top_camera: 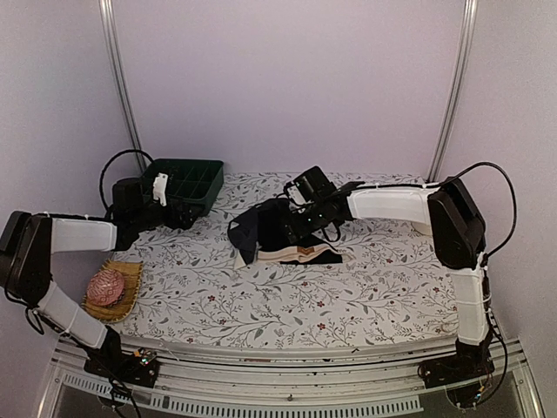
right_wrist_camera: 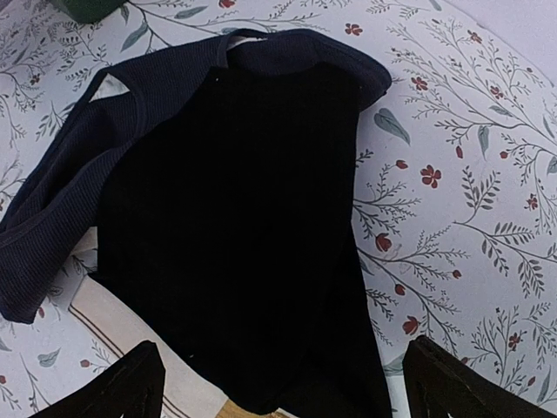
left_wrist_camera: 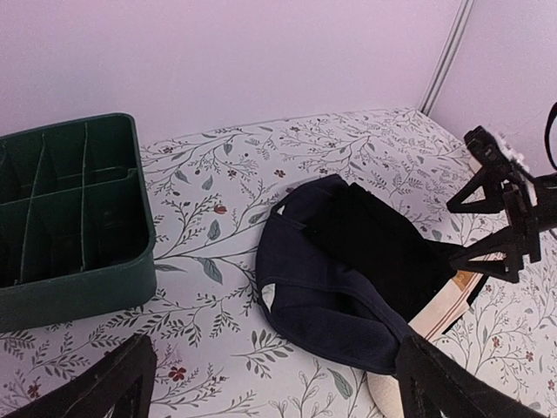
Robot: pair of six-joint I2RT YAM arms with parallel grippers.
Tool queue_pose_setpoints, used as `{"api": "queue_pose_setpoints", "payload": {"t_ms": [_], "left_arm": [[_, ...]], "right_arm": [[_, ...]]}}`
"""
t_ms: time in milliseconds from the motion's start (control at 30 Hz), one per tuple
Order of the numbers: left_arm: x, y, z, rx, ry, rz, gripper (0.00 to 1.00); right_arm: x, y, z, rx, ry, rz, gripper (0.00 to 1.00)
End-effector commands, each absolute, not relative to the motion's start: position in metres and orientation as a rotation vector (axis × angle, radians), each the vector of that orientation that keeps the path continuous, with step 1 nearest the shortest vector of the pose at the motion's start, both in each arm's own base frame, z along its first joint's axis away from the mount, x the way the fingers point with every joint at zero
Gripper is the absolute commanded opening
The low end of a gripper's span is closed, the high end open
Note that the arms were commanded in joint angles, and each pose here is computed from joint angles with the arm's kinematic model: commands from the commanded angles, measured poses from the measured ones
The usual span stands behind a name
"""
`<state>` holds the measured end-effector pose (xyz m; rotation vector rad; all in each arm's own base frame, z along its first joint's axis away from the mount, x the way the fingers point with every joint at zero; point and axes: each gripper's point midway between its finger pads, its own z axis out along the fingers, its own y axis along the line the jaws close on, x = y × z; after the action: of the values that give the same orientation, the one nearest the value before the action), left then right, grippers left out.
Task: Roll the underwear
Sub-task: Move the underwear to the center of the board.
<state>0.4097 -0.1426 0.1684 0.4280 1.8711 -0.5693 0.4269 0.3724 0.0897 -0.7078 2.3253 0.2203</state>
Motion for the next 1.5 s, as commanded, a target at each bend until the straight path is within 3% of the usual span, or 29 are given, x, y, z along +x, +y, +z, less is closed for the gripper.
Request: {"api": "queue_pose_setpoints", "payload": {"t_ms": [0,233,367,467,567,667,767,967,1033,1067,1100,1133,1167,1200,1233,1467], "left_arm": [[0.403,-0.146,0.192,0.445,1.793,-0.563,0.99],[0.399,-0.144,0.199,0.451,1.763,-0.552,0.98],[0.399,-0.147,0.197,0.457,1.766,-0.567,0.98],[0.4,-0.148,0.193,0.46,1.776,-0.577,0.99],[0.402,-0.149,0.189,0.461,1.786,-0.584,0.99],[0.402,-0.151,0.186,0.465,1.793,-0.592,0.98],[0.402,-0.153,0.185,0.471,1.795,-0.599,0.98],[0.401,-0.156,0.182,0.48,1.8,-0.602,0.99],[0.401,-0.157,0.183,0.482,1.799,-0.599,0.98],[0.401,-0.157,0.183,0.481,1.8,-0.596,0.98],[0.401,-0.157,0.182,0.482,1.802,-0.594,0.98],[0.402,-0.156,0.181,0.479,1.804,-0.589,0.99],[0.402,-0.157,0.18,0.481,1.808,-0.59,0.99],[0.403,-0.157,0.18,0.48,1.81,-0.587,0.98],[0.403,-0.157,0.179,0.481,1.814,-0.588,0.98],[0.409,-0.154,0.174,0.461,1.836,-0.56,0.99]], "right_arm": [[0.435,0.38,0.074,-0.768,2.356,0.151,0.95],[0.438,0.391,0.045,-0.819,2.403,0.163,0.92],[0.436,0.389,0.016,-0.839,2.441,0.139,0.86],[0.437,0.386,0.012,-0.833,2.445,0.121,0.7],[0.441,0.376,0.017,-0.782,2.437,0.062,0.35],[0.449,0.357,0.04,-0.703,2.404,0.007,0.09],[0.456,0.324,0.056,-0.593,2.402,-0.05,0.03],[0.48,0.228,0.112,-0.27,2.335,-0.131,0.02],[0.485,0.199,0.127,-0.184,2.303,-0.159,0.03],[0.486,0.192,0.132,-0.165,2.289,-0.157,0.08],[0.487,0.191,0.135,-0.168,2.28,-0.142,0.27],[0.488,0.193,0.137,-0.191,2.272,-0.137,0.56],[0.488,0.196,0.139,-0.212,2.277,-0.131,0.78],[0.487,0.201,0.139,-0.224,2.284,-0.12,0.93],[0.485,0.208,0.141,-0.241,2.279,-0.116,1.0],[0.439,0.326,0.161,-0.681,2.048,-0.152,0.99]]}}
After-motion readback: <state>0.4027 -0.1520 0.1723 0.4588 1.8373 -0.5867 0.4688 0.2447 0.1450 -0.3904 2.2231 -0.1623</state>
